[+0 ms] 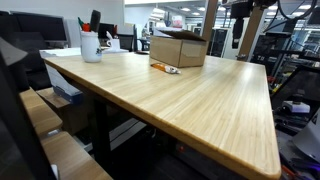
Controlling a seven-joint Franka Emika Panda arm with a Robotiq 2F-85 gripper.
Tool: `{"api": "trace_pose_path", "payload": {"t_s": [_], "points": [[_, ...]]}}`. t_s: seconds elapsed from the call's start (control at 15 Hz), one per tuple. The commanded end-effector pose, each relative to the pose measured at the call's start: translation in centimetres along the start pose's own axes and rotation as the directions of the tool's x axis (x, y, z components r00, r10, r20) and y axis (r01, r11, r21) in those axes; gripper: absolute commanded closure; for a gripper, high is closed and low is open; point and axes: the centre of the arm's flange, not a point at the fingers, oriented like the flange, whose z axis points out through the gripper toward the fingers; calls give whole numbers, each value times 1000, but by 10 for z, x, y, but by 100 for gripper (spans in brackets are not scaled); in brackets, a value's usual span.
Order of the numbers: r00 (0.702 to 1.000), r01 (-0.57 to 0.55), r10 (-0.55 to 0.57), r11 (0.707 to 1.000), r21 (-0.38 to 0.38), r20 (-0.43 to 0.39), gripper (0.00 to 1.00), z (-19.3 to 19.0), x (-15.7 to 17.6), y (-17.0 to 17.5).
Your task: Pour the contents of the box onto the table
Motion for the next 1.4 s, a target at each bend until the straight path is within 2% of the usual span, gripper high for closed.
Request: {"api": "trace_pose_path", "payload": {"t_s": [0.0, 0.33, 0.67, 1.0, 1.33], "points": [[998, 12, -11, 1000, 15, -63, 0, -2, 11, -8], [983, 33, -24, 998, 46, -180, 0, -16, 40, -34], [967, 36, -28, 999, 27, -251, 0, -30, 59, -58], [948, 15, 14, 996, 89, -318, 0, -43, 72, -74], [916, 21, 35, 991, 134, -399, 0, -61, 78, -89]]}}
